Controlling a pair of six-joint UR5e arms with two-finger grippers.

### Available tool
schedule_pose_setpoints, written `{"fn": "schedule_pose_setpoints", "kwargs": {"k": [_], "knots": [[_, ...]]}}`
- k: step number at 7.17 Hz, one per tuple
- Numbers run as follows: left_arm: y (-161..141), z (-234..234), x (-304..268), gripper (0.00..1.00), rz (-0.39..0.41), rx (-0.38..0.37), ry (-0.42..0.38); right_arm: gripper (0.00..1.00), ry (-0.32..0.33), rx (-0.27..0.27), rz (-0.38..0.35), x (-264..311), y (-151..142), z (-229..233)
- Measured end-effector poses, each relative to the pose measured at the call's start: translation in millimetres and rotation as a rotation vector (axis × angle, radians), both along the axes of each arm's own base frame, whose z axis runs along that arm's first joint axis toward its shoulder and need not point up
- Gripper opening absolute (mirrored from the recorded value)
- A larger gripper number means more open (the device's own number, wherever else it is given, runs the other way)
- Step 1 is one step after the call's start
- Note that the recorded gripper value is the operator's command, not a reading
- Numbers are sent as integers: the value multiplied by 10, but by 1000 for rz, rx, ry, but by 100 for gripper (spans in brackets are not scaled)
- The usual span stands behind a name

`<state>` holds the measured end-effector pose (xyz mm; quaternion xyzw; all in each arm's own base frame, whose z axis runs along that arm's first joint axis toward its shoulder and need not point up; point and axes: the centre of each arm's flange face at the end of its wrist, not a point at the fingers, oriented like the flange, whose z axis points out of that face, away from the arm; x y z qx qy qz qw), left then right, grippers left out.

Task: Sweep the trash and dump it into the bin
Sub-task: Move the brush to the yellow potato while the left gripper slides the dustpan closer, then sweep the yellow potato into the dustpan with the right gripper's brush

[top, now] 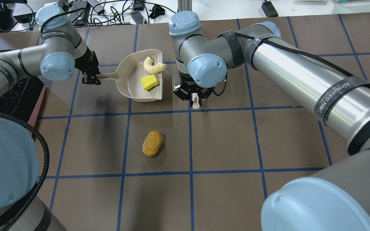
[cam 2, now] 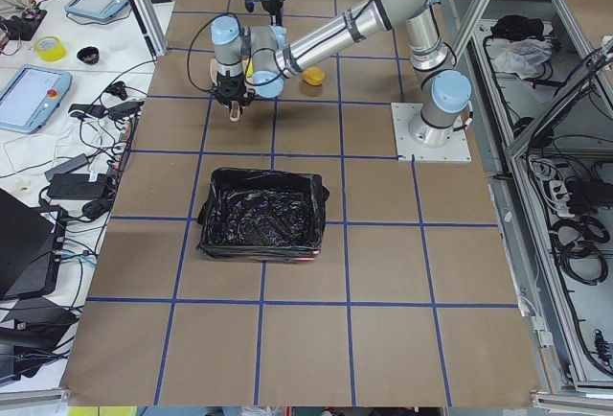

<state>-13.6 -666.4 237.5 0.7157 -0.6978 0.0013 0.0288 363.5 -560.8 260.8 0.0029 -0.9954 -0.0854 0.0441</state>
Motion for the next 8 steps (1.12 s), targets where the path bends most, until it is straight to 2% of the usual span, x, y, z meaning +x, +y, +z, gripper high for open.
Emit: {"fn": "schedule_pose_setpoints", "kwargs": {"k": [1, 3, 4, 6, 8], "knots": [[35, 33, 158, 0, 6, 16, 69, 0, 17, 19, -15, 61, 133, 53], [151, 120, 425, 0, 3, 56, 194, 0, 60, 72, -93, 97, 470, 185], [226, 164, 547, 0, -25, 74, 176, 0, 93, 100, -139, 166, 711, 229], [402, 258, 736, 0, -87, 130, -17, 0, 160, 144, -234, 325, 1148, 243], [561, 416, 758, 0, -99, 146, -136, 0, 133, 194, -328, 629, 1524, 181]]}}
